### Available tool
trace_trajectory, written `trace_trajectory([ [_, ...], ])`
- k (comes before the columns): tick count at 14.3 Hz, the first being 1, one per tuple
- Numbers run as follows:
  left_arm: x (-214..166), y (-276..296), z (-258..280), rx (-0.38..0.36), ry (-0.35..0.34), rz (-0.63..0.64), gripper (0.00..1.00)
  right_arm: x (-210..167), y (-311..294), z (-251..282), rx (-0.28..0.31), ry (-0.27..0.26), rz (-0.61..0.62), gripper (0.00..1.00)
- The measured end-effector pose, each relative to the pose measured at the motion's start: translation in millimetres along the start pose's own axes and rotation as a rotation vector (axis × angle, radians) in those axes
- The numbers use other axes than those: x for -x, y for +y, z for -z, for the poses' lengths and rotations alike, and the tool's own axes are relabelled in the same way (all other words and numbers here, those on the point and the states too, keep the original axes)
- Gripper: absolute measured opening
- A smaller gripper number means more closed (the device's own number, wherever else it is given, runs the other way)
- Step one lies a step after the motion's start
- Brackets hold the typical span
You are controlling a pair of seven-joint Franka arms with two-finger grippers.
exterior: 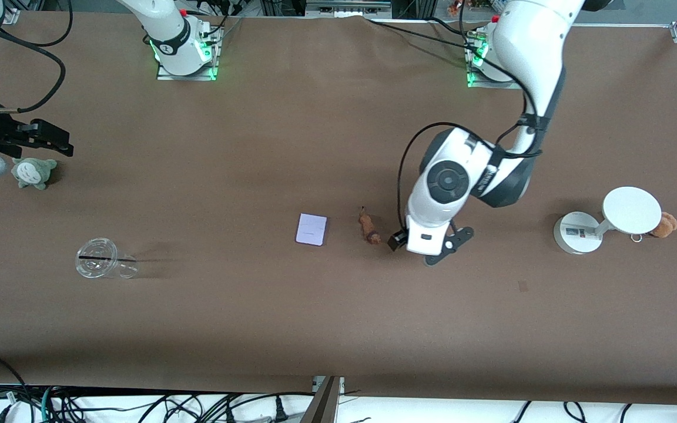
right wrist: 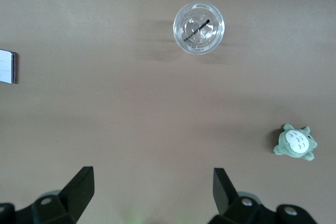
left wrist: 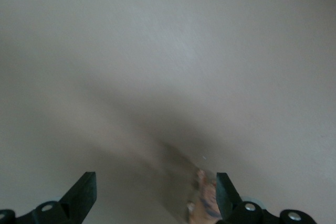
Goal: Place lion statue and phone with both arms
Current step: 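Grasp the lion with the left gripper while the right gripper reaches the phone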
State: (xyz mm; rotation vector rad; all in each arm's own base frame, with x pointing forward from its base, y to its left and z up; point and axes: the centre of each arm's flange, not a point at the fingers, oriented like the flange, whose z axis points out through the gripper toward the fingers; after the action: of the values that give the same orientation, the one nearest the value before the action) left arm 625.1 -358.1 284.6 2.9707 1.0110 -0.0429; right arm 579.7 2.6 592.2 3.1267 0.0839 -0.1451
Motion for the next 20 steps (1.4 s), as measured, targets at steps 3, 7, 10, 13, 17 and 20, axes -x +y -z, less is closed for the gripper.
trace_trajectory([
  [3,44,23,-15,-0.008,-0.003,0.033,1.0,0,0,0,0.0,-0.001,0.0,1.0],
  [7,73,41,-49,-0.017,0.019,0.075,1.0,-2,-1,-4,0.001,-0.007,0.002,1.0],
  [10,78,45,-94,-0.033,0.057,0.1,1.0,-10,-2,-14,0.003,-0.016,0.003,1.0],
  [13,76,46,-110,-0.039,0.066,0.109,0.95,-23,-3,-33,0.008,-0.024,0.003,1.0],
  [17,48,41,-90,-0.07,0.077,0.054,0.52,-52,-9,-78,0.017,-0.048,0.011,1.0],
  [20,11,27,-70,-0.096,0.069,0.009,0.33,-65,-47,-89,0.022,-0.015,0.049,1.0],
])
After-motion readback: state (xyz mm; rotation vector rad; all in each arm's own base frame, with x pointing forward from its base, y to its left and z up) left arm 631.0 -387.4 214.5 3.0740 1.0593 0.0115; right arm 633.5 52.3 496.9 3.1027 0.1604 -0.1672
